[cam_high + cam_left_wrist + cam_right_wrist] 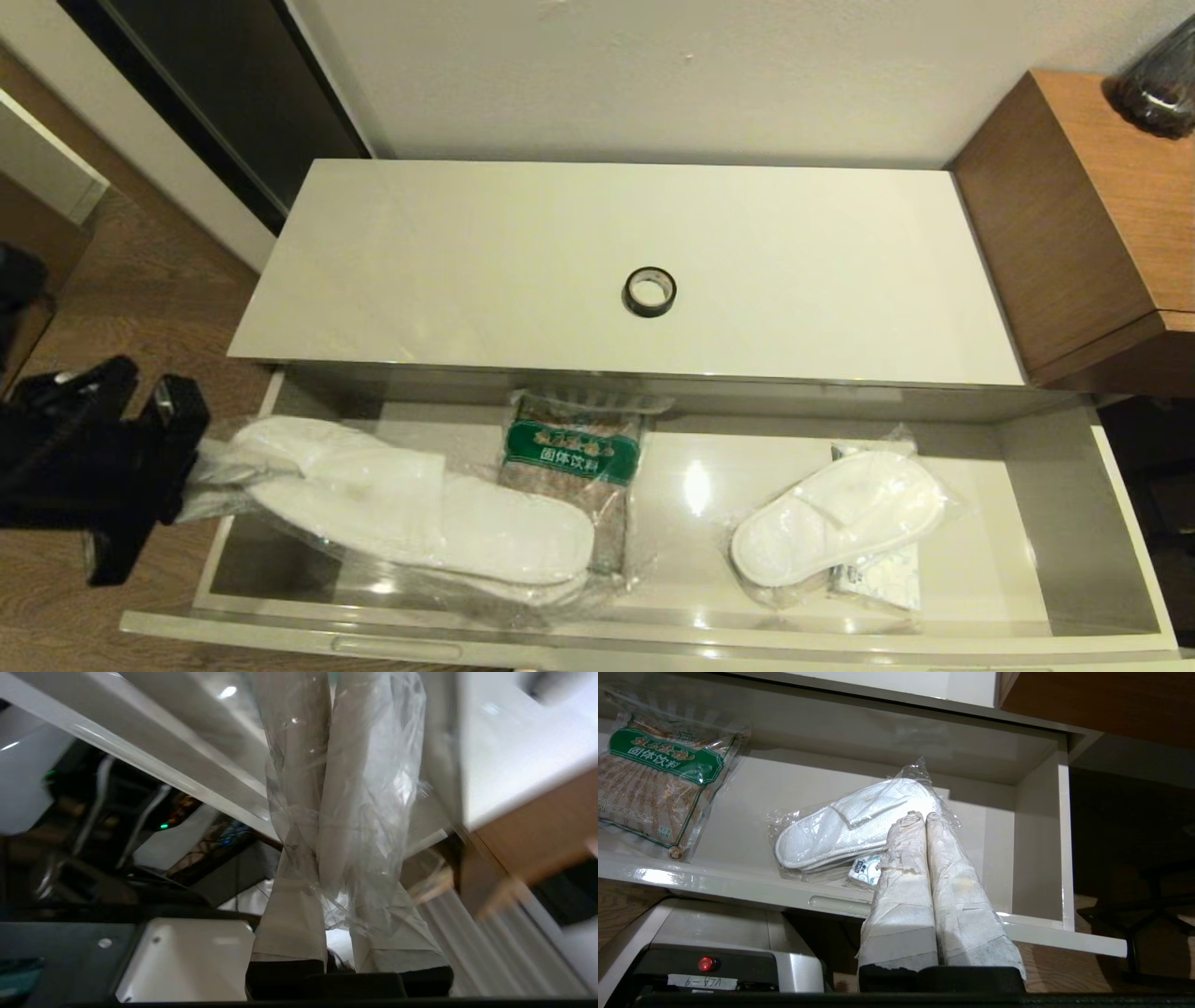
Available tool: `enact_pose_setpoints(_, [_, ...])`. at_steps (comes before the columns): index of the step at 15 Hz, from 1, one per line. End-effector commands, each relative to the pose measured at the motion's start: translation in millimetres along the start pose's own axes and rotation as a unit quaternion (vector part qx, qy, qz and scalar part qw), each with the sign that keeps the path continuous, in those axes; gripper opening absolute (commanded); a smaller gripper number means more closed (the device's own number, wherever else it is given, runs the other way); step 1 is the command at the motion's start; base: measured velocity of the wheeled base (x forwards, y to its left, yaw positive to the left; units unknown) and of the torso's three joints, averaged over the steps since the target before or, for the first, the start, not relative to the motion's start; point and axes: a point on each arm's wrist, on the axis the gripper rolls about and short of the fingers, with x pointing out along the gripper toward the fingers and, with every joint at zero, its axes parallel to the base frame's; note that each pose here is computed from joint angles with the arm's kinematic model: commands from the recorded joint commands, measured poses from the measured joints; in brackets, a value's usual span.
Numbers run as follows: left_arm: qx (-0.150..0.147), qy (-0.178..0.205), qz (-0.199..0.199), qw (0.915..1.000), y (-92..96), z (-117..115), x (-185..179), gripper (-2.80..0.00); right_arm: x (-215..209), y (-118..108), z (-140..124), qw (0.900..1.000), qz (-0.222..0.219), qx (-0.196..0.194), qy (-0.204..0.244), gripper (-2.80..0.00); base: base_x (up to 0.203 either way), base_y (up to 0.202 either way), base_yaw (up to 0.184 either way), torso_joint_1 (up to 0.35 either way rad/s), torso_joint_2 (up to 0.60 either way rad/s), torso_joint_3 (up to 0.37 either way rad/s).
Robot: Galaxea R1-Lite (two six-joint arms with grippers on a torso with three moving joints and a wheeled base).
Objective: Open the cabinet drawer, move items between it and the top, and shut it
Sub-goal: Put the disposable slippers in the drawer
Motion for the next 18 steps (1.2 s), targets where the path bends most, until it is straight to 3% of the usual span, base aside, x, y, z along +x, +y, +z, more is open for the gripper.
enact_pose_setpoints(1, [-0.042,0.021,0.047,0.9978,16.8,19,36,-2.80,0,0,0,1.000,0.001,0.000,0.000,-2.80,0.000,0.000,0.000,0.000,0.00,0.000])
enact_pose_setpoints(5, [-0.095,0.025,0.087,0.9914,41.8,65,86,-2.80,0,0,0,1.000,0.001,0.000,0.000,-2.80,0.000,0.000,0.000,0.000,0.00,0.000])
enact_pose_setpoints(8, [-0.102,0.012,0.080,0.9915,48.1,90,107,-2.80,0,0,0,1.000,0.001,0.000,0.000,-2.80,0.000,0.000,0.000,0.000,0.00,0.000])
enact_pose_setpoints(15, [-0.128,0.025,0.104,0.9861,58.7,126,146,-2.80,0,0,0,1.000,0.001,-0.001,0.000,-2.80,0.000,0.000,0.000,0.000,0.00,0.000])
enact_pose_setpoints(16, [-0.130,0.028,0.107,0.9853,60.3,129,151,0.00,0,0,0,1.000,0.001,0.000,0.000,-2.80,0.000,0.000,0.000,0.000,0.00,0.000])
enact_pose_setpoints(18, [-0.131,0.028,0.109,0.9850,61.2,133,154,0.00,0,0,0,1.000,0.001,-0.001,0.000,-2.80,0.000,0.000,0.000,0.000,0.00,0.000])
